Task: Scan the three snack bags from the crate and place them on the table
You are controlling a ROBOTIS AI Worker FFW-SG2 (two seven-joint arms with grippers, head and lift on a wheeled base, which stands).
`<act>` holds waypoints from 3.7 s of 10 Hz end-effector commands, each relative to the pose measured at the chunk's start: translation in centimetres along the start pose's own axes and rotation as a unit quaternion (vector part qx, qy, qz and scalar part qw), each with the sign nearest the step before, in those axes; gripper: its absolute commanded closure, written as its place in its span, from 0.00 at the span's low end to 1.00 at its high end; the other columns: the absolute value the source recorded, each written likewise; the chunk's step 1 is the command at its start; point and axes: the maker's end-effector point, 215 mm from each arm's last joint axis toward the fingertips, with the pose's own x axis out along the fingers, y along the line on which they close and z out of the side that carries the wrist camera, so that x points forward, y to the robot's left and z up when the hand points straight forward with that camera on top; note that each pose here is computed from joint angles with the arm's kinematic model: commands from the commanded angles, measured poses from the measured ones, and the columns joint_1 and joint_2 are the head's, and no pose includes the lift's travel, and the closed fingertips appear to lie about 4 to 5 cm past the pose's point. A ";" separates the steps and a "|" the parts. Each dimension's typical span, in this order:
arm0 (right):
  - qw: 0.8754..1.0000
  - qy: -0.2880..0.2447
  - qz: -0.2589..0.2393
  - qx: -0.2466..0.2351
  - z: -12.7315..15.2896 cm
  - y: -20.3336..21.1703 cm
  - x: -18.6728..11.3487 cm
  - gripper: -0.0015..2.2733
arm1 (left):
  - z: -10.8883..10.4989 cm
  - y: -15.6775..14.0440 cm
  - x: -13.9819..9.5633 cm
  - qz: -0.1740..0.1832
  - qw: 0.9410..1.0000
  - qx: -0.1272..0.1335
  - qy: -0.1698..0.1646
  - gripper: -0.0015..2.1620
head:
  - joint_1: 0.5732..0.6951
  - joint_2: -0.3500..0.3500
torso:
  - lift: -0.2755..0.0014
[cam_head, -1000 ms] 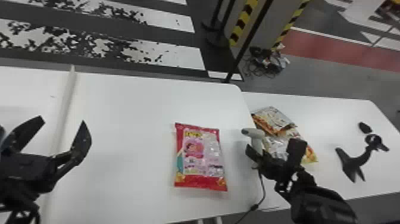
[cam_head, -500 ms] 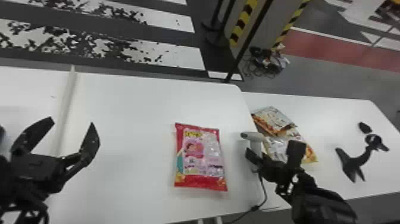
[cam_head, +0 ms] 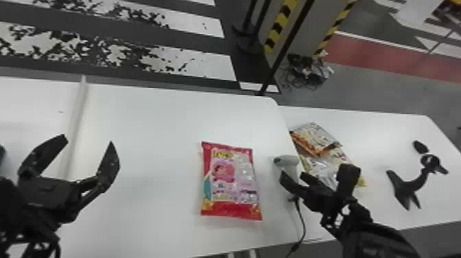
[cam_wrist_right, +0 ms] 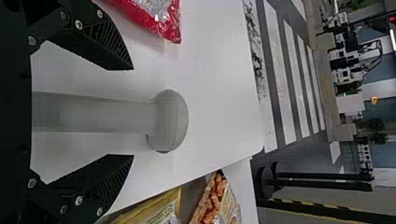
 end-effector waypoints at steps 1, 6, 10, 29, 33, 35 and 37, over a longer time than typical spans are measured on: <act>1.000 -0.017 0.025 0.007 2.3 2.7 -1.9 0.03 | 0.1 0.0 0.0 0.000 1.000 0.001 -0.001 0.02 | 1.00 0.00 | 0.77; 0.977 0.098 0.154 0.107 0.2 10.9 -4.4 0.02 | 0.0 -0.2 0.0 -0.002 1.000 0.005 0.001 0.02 | 1.00 0.02 | 0.77; 0.969 0.125 0.165 0.132 -2.2 10.0 -2.3 0.02 | 0.0 -1.0 0.0 -0.010 1.000 0.013 0.001 0.02 | 1.00 0.04 | 0.77; 0.941 0.046 0.254 0.221 5.2 12.7 -4.0 0.97 | -1.1 -0.8 -0.7 -0.006 1.000 0.019 0.014 0.02 | 1.00 0.11 | 0.77; 0.932 -0.088 0.179 0.303 11.3 3.7 -5.2 0.96 | -3.1 -0.2 -1.0 -0.001 0.999 0.018 0.026 0.02 | 1.00 0.00 | 0.77; 0.938 -0.128 0.130 0.294 12.6 -0.8 -4.8 0.96 | -3.6 -0.1 -1.0 -0.001 0.999 0.019 0.030 0.02 | 1.00 0.00 | 0.77; 0.953 -0.154 0.051 0.257 13.8 -6.5 -4.1 0.97 | -3.7 -0.5 -1.0 -0.006 0.999 0.021 0.031 0.02 | 1.00 0.00 | 0.77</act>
